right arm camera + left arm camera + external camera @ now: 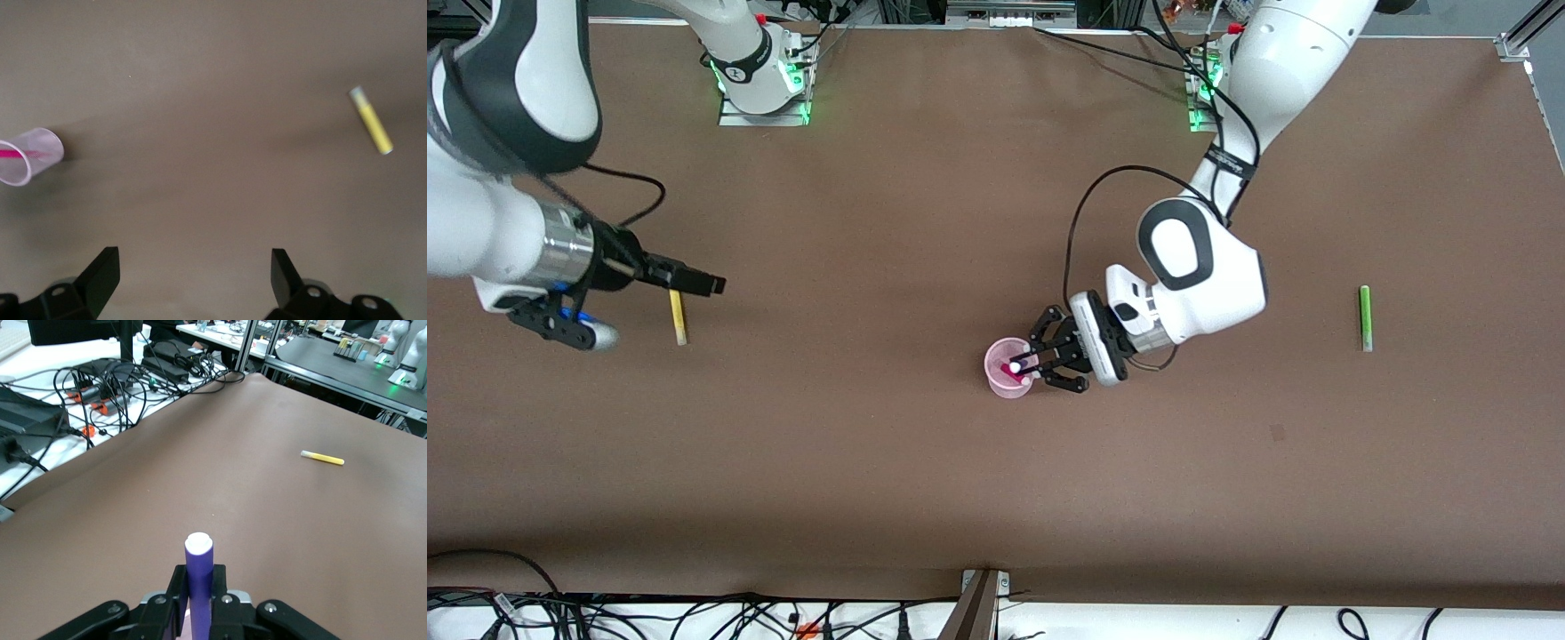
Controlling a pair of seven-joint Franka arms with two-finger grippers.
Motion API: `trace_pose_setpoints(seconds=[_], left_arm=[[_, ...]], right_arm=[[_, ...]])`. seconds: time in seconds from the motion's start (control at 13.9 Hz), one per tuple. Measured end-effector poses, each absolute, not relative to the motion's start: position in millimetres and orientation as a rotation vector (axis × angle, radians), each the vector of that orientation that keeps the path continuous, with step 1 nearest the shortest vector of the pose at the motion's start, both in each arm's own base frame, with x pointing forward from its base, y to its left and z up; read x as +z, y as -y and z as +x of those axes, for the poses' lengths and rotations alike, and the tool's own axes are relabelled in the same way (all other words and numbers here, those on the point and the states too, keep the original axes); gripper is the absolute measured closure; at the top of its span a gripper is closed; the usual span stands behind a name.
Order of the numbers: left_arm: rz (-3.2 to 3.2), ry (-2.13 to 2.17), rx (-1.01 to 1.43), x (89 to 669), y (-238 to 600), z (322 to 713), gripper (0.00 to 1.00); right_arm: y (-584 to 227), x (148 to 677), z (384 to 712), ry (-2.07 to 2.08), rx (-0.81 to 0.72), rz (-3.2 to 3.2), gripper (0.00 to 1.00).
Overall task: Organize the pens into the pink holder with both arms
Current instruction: 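Lower the blue marker into the pink holder and open the left gripper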
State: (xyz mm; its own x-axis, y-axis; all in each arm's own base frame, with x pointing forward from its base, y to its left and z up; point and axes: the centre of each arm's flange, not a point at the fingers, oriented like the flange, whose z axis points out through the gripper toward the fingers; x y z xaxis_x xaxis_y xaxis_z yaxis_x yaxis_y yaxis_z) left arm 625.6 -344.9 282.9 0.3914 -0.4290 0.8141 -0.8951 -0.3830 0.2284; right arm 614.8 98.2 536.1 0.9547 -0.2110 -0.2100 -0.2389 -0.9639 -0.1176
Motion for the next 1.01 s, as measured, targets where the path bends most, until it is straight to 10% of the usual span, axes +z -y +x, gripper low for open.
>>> trace_pose_setpoints(seconds=[0.22,0.72,1.01], left_arm=[[1.992,1.068,0.854,268.6,349.2,614.9,0.75],[2.014,1.022,0.868,274.8,336.7,618.2,0.05],[2.053,0.972,0.826,274.6,326.1,617.7,0.0]], right_arm=[[-88.2,559.3,599.3,-0.159,0.237,-3.052,0.0],[-24.4,582.1,557.8,0.1,0.198,-3.075,0.0],[13.1,579.3,568.0,0.191,0.17,-3.075,0.0]])
